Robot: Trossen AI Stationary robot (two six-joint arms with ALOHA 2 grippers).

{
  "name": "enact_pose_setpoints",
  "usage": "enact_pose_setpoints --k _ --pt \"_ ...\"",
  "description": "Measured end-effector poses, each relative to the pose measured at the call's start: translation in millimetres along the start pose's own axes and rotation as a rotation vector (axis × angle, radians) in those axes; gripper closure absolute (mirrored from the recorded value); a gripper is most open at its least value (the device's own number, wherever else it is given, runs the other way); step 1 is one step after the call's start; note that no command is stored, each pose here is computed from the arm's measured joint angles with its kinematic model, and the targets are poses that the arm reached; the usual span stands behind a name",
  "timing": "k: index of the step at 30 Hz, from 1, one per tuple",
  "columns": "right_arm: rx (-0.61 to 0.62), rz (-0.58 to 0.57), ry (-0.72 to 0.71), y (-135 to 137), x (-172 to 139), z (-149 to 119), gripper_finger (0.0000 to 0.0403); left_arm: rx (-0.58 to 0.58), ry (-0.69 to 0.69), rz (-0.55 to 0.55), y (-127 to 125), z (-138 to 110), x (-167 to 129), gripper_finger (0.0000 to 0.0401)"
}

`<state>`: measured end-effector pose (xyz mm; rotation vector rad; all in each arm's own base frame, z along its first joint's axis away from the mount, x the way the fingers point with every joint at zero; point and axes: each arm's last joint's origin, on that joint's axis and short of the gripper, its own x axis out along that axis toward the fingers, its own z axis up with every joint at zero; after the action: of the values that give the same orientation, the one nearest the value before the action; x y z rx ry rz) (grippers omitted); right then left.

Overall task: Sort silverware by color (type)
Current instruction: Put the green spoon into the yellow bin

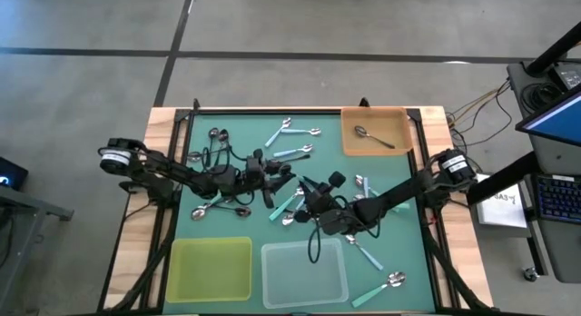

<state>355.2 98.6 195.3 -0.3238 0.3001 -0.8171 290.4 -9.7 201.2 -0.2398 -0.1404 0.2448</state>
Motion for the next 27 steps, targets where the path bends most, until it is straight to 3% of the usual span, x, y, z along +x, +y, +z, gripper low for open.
enact_pose_setpoints --k 2,4,12,19,23,27 --pt "0.005 0.002 -0.001 0.3 -0.6 0.2 0.034 0.0 0.001 0.0 0.1 0.0 0.0 0.0354" --pt "0.003 0.006 -0.001 0.6 -0.7 0.0 0.034 -0.01 0.002 -0.005 -0.1 -0.1 0.0 0.0385" --pt "-0.017 0.022 0.005 2.0 -2.3 -1.9 0.0333 -0.024 0.015 -0.041 -1.2 -0.8 -0.1 0.0398" --pt "-0.002 0.154 0.0 -3.3 -8.2 6.7 0.0284 -0.021 0.008 -0.022 0.3 0.0 0.2 0.0401" --pt "-0.041 0.164 0.017 -10.4 -17.7 10.7 0.0253 -0.025 -0.005 -0.03 -0.4 4.2 -0.8 0.0401" --pt "0.006 0.198 0.068 -25.0 -36.2 15.3 0.0238 -0.058 0.01 -0.106 -3.3 10.9 -3.5 0.0401"
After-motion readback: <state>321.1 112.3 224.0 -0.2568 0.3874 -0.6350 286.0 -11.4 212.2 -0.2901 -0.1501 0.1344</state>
